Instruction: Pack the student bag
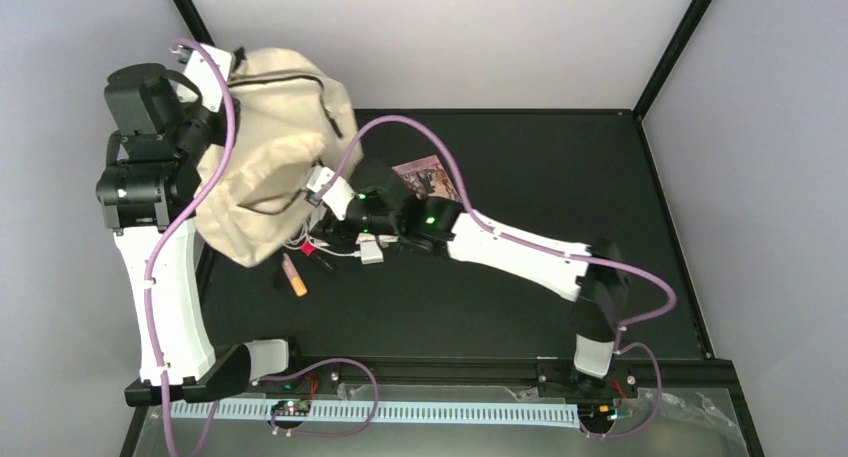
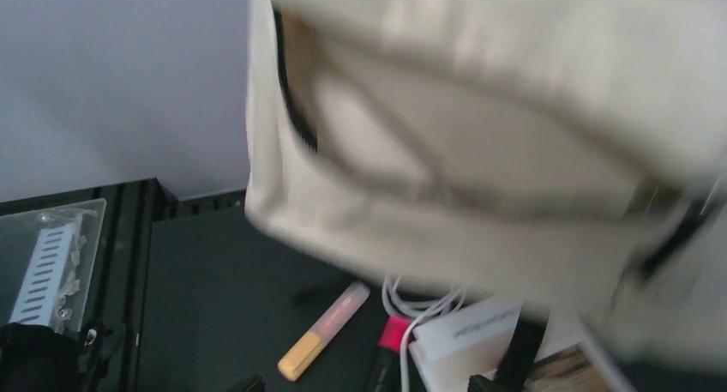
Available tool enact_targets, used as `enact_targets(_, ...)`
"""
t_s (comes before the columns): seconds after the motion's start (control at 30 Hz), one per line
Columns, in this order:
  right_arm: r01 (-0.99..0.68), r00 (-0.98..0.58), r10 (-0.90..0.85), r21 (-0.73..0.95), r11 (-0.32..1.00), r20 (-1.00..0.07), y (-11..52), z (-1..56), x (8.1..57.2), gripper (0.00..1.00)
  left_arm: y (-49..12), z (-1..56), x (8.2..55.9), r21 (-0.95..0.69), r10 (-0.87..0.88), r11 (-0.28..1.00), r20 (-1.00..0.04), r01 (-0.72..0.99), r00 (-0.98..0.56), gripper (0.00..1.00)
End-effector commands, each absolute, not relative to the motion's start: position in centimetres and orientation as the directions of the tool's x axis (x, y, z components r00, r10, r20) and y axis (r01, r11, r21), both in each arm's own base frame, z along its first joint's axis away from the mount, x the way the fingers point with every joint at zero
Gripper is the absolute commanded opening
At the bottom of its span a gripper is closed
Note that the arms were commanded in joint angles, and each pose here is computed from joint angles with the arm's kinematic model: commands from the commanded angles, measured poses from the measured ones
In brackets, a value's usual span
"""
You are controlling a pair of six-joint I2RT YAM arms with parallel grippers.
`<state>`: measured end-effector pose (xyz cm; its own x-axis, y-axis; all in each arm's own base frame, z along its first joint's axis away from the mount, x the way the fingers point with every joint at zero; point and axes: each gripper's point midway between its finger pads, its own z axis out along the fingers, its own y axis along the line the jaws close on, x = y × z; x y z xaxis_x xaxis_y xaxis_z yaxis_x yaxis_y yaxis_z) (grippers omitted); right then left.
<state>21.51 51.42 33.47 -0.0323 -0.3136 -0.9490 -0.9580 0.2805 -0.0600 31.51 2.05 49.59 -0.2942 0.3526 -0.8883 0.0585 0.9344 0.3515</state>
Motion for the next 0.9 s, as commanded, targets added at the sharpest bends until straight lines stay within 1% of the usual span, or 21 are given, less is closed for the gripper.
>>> enact_targets(0.0,-0.909,-0.277,-0.415,0.095,0.407,-0.867,53.6,24.8,23.3,0.65,6.8,59.4,28.6,0.429,0.419,0.852,-0.902,-0.298,-0.1,0.02)
enact_targets(0.1,-0.898,-0.298,-0.476,0.074,0.434,-0.827,55.3,21.0,23.3,0.67,8.3,60.2,28.1,0.448,0.439,0.81,-0.891,-0.378,-0.115,0.02)
enact_targets(0.2,-0.895,-0.304,-0.541,0.041,0.444,-0.784,57.3,17.5,22.8,0.7,9.6,58.9,28.8,0.472,0.448,0.78,-0.88,-0.411,-0.161,0.02)
enact_targets(0.27,-0.886,-0.324,-0.578,0.025,0.464,-0.748,58.2,14.8,23.1,0.72,9.8,57.7,29.4,0.48,0.444,0.781,-0.877,-0.399,-0.186,0.01)
enact_targets(0.4,-0.867,-0.353,-0.631,-0.011,0.498,-0.691,59.2,10.0,24.2,0.72,9.0,56.4,29.6,0.464,0.426,0.815,-0.886,-0.347,-0.184,0.02)
enact_targets(0.47,-0.869,-0.352,-0.655,-0.027,0.495,-0.668,59.5,8.6,24.5,0.7,8.8,56.3,29.5,0.461,0.423,0.821,-0.887,-0.337,-0.185,0.02)
enact_targets(0.5,-0.868,-0.354,-0.659,-0.029,0.496,-0.664,59.6,8.1,24.6,0.65,8.8,56.1,29.6,0.463,0.423,0.821,-0.886,-0.333,-0.188,0.02)
enact_targets(0.57,-0.863,-0.363,-0.664,-0.033,0.504,-0.654,59.7,7.0,24.7,0.53,8.6,55.7,29.9,0.467,0.425,0.825,-0.884,-0.318,-0.195,0.02)
enact_targets(0.6,-0.858,-0.37,-0.666,-0.037,0.513,-0.648,59.6,6.4,24.8,0.5,8.6,55.5,29.9,0.469,0.427,0.827,-0.883,-0.311,-0.196,0.01)
enact_targets(0.73,-0.831,-0.394,-0.658,-0.056,0.553,-0.642,59.3,5.4,25.5,0.5,8.3,54.7,30.2,0.469,0.425,0.835,-0.882,-0.287,-0.206,0.02)
enact_targets(0.87,-0.824,-0.394,-0.651,-0.064,0.563,-0.649,59.4,5.1,25.9,0.52,7.9,54.3,30.4,0.463,0.42,0.846,-0.884,-0.265,-0.205,0.02)
